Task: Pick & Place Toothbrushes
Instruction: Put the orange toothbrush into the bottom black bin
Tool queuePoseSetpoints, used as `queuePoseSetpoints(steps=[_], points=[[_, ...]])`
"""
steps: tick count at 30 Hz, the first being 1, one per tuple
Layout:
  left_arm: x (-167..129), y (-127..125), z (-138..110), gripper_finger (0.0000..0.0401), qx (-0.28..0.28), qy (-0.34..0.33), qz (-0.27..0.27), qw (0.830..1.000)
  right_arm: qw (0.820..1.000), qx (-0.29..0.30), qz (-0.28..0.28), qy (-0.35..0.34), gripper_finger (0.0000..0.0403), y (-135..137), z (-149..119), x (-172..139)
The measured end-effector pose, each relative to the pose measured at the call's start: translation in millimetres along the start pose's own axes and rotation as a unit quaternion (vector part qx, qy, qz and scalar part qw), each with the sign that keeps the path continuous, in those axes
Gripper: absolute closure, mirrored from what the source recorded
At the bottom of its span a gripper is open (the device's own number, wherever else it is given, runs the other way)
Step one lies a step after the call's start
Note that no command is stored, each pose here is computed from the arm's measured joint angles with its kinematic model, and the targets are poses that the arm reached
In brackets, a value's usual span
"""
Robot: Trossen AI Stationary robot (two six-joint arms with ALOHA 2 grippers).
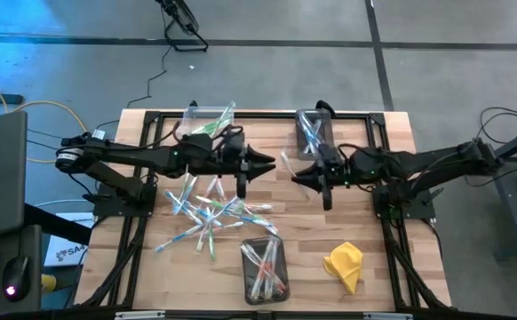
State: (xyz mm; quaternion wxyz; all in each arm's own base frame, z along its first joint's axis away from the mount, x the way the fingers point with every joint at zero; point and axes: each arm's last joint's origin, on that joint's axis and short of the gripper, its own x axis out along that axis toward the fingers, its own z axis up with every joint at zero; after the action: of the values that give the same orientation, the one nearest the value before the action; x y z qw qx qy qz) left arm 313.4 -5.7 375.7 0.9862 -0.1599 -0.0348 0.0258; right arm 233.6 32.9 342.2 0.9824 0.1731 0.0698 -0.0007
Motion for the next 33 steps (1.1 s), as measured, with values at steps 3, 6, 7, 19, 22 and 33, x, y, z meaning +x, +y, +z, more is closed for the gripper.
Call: queuePoseSetpoints(steps=[3, 6, 7, 19, 22, 33], points=[[4.0, -0.6, -2.0, 0.0308, 0.003, -0.004, -0.019, 1.0, 0.999, -0.02, 0.028, -0.026, 0.0389, 10.3, 3.0, -1.5], [11.1, -3.0, -5.5, 0.0308, 0.023, -0.011, -0.067, 0.997, 0.998, -0.033, 0.035, -0.042, 0.0389, 17.6, 3.7, -2.8], [14.0, -3.4, -7.1, 0.0308, 0.024, -0.016, -0.077, 0.997, 0.998, -0.036, 0.034, -0.044, 0.0389, 19.5, 3.2, -3.2], [31.0, -5.4, -14.7, 0.0245, 0.01, -0.066, -0.147, 0.987, 0.997, -0.053, 0.015, -0.048, 0.0389, 38.5, -5.2, -9.0], [30.5, -7.2, -14.7, 0.0241, 0.007, -0.061, -0.17, 0.983, 0.997, -0.048, -0.005, -0.054, 0.0389, 38.7, -5.4, -9.4], [30.3, -12.6, -18.2, 0.024, 0.002, -0.054, -0.164, 0.985, 0.998, -0.052, -0.01, -0.039, 0.0389, 42.3, -24.5, 23.4]])
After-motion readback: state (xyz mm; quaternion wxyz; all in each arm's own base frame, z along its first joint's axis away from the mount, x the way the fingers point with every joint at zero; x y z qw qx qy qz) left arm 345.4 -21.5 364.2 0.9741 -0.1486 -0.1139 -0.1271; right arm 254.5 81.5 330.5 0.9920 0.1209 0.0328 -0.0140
